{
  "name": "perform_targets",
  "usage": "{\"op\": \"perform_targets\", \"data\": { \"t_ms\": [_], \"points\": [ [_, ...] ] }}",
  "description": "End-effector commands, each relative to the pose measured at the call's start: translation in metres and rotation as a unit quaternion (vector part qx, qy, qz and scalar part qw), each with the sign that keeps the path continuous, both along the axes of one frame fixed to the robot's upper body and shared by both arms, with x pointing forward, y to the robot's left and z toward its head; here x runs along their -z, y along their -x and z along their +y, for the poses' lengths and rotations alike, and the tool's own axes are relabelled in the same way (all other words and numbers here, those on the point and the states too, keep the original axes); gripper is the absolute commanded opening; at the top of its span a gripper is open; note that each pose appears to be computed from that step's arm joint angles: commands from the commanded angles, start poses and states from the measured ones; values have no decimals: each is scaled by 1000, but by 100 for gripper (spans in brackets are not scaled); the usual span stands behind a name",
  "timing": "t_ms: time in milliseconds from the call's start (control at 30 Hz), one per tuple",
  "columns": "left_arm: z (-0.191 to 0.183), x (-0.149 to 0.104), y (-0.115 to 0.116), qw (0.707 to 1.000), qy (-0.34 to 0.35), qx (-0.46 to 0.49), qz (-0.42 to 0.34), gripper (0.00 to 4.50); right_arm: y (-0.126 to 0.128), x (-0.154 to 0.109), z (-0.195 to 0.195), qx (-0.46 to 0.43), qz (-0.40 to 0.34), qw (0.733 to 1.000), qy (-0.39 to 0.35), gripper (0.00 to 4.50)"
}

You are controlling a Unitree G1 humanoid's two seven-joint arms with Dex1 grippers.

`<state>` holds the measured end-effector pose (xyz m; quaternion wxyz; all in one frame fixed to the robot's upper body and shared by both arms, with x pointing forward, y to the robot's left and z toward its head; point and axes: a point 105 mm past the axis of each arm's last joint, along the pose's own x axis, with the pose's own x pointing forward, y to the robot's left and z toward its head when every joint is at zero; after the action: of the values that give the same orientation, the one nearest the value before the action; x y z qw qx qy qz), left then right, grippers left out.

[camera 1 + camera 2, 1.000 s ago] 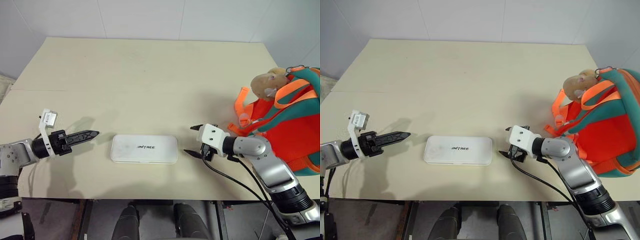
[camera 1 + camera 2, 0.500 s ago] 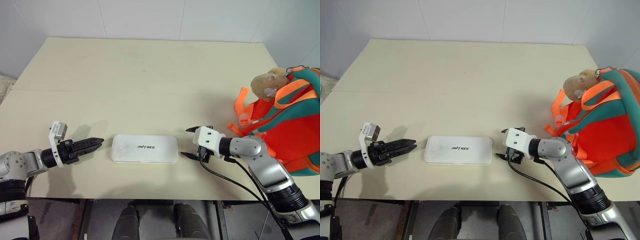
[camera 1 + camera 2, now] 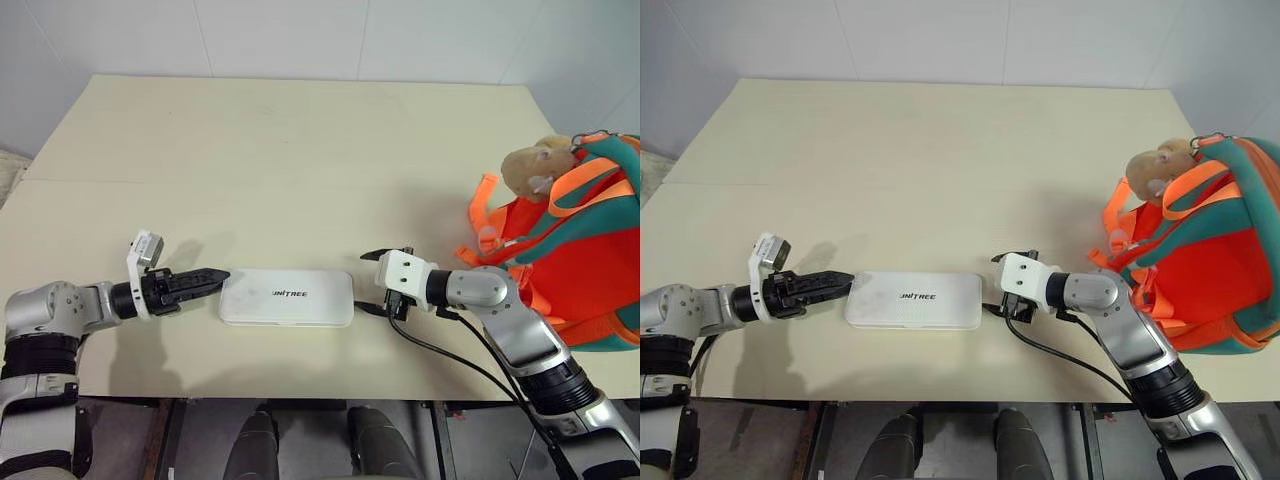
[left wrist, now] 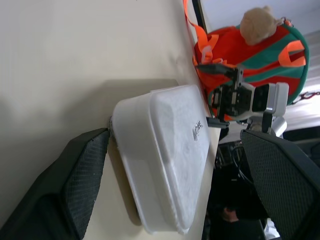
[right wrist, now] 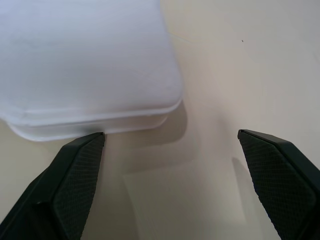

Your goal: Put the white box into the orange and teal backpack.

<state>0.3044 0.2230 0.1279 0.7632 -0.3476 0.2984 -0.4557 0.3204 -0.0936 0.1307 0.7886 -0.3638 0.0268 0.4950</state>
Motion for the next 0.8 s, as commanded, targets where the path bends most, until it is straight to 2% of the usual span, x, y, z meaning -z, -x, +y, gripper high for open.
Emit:
{"op": "perform_targets", "data": {
  "t_ms": [33, 500, 800],
  "points": [
    [-7, 4, 0, 1000, 8, 17, 12, 448, 1, -8, 4, -13, -19, 1000, -2, 450],
    [-18, 1, -1, 999, 21, 42, 11, 448, 0, -8, 2, -8, -21, 1000, -3, 450],
    [-25, 4, 7, 996, 3, 90, 12, 448, -1, -8, 1, -9, -22, 1000, -2, 450]
  ]
}}
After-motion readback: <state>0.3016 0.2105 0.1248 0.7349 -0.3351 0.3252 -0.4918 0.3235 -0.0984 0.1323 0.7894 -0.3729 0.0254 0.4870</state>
